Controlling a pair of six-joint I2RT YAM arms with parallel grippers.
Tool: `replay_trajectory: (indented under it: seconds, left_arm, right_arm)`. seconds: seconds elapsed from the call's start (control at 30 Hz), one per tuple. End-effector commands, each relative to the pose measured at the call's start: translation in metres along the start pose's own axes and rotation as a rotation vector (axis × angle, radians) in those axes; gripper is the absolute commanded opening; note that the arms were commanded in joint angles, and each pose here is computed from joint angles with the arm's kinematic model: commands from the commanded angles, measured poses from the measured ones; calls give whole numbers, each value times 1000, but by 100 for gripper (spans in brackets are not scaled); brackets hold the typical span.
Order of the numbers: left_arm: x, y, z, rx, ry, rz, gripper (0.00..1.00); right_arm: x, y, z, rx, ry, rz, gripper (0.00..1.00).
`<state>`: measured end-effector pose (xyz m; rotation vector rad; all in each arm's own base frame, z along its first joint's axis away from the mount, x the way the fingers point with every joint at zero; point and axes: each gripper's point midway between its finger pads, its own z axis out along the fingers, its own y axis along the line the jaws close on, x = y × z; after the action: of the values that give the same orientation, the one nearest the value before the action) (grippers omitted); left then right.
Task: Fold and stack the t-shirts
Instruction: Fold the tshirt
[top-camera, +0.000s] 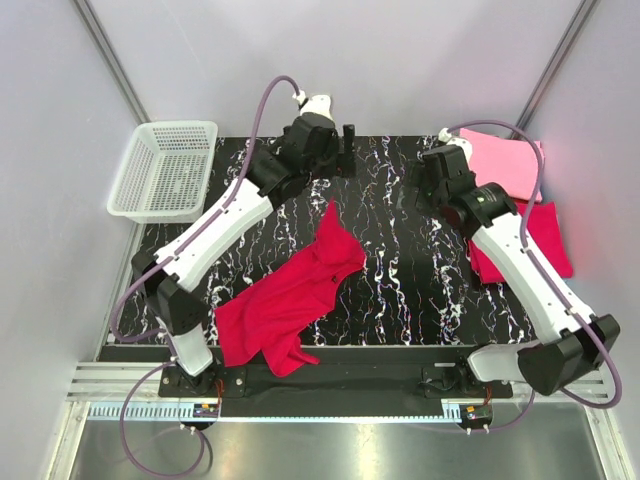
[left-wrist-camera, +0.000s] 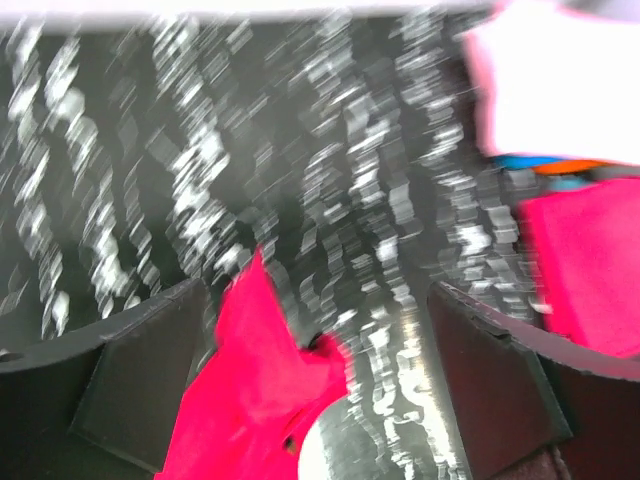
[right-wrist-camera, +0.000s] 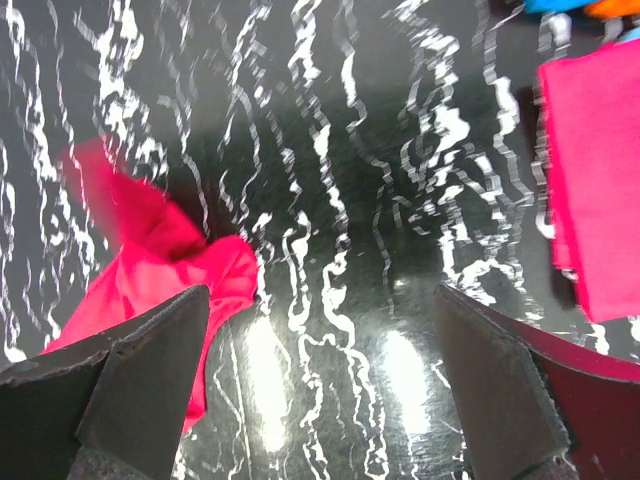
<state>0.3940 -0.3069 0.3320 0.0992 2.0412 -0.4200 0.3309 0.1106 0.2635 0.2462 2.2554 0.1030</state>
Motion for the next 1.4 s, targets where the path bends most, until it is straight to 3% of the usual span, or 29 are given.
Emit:
replay_trajectory:
  seconds: [0.0,0.17,0.27,0.47,0.63,1.03,1.17,1.27,1.3,1.37]
  left_arm:
    - [16,54,-3,-225,32,-109,99]
    - [27,62,0,-203,81,-125,99]
    - [33,63,0,-185,110,-125,99]
    - [50,78,0,-164,179,-163,99]
    - [56,91,-5,-175,198,-180,99]
    - [57,122,-20,-210,195,-202,99]
    - [56,132,-22,-223,195,-209,99]
    - [56,136,-22,-224,196,-213,99]
    - [57,135,-21,-218,201,-215,99]
    - [56,136,-20,-217,204,-216,99]
  right_arm:
    - [6,26,14,-107,61,-39,99]
    - [76,73,59,-329,367,-112,100]
    - [107,85,83,-388,441,-99,100]
    - [126,95,127,-426,440,-160,100]
    - [104,119,149,-495,349,-182,100]
    - [121,163,180,-673,438,-119,98]
    - [128,163,175,-677,477,-77,84]
    - [119,156,158,-643,463,-64,57]
    - [114,150,156,-610,448,-64,44]
    - [103,140,134,-575,430,-74,31]
